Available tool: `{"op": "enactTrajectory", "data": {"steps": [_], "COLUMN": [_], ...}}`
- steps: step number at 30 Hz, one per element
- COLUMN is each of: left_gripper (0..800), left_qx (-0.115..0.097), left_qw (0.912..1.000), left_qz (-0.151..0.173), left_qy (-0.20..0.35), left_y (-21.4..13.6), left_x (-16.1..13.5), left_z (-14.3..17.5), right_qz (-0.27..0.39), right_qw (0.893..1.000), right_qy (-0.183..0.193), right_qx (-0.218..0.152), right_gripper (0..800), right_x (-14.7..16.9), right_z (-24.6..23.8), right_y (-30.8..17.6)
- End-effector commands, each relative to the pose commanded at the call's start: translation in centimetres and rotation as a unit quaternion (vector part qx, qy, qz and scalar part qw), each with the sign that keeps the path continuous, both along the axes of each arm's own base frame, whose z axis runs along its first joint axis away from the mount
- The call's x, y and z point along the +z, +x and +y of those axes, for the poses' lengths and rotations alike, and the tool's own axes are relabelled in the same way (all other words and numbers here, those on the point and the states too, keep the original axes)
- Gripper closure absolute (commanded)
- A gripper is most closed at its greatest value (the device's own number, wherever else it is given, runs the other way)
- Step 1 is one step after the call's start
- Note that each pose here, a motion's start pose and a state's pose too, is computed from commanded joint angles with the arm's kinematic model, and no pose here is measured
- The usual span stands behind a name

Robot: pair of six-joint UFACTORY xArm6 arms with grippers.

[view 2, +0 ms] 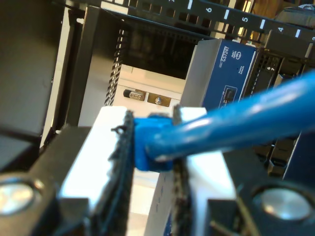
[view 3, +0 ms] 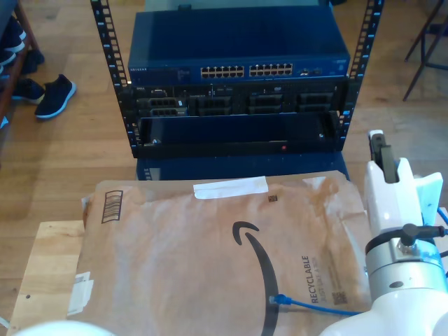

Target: Grab the cable and plug it in

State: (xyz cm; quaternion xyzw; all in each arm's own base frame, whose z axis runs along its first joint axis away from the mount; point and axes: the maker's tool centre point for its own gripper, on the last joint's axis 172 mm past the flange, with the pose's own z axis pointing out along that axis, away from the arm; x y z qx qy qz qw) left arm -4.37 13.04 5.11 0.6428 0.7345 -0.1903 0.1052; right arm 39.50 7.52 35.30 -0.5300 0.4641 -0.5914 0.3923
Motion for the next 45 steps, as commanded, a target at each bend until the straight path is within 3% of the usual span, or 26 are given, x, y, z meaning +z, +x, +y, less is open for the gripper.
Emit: {"op": "enactTrajectory", "data": {"steps": [7,15,22,27,31,35,39,45], "left_gripper": [0,0,0,0,0,0,0,0], "left_qx": [0.010,0.012,0.012,0.012,0.011,0.012,0.012,0.012], "left_qw": [0.9998,0.9998,0.9998,0.9998,0.9998,0.9998,0.9998,0.9998], "left_qz": [-0.005,-0.006,-0.005,-0.005,-0.005,-0.005,-0.005,-0.005], "left_qy": [-0.016,-0.018,-0.018,-0.018,-0.018,-0.018,-0.018,-0.018], "left_y": [-0.2,-0.2,-0.2,-0.2,-0.2,-0.2,-0.2,-0.2], "left_x": [-1.8,-1.8,-1.8,-1.8,-1.8,-1.8,-1.8,-1.8], "left_z": [-1.5,-1.5,-1.5,-1.5,-1.5,-1.5,-1.5,-1.5], "right_qz": [0.004,0.007,0.012,0.020,0.035,0.032,0.050,0.061], "right_qw": [1.000,1.000,1.000,1.000,0.998,0.998,0.997,0.998], "right_qy": [0.009,0.007,0.022,0.010,-0.007,-0.003,-0.024,-0.013], "right_qx": [-0.008,0.006,-0.006,0.004,0.050,0.052,0.046,0.031], "right_gripper": [799,799,799,800,800,800,800,800], "right_x": [-0.3,-0.4,-0.5,-1.3,-3.0,-2.7,-5.0,-6.2], "right_z": [-0.3,1.0,1.3,2.7,6.7,7.6,8.2,7.3], "right_y": [-0.3,-0.5,-0.2,0.1,-1.3,-0.9,-0.3,-0.5]}}
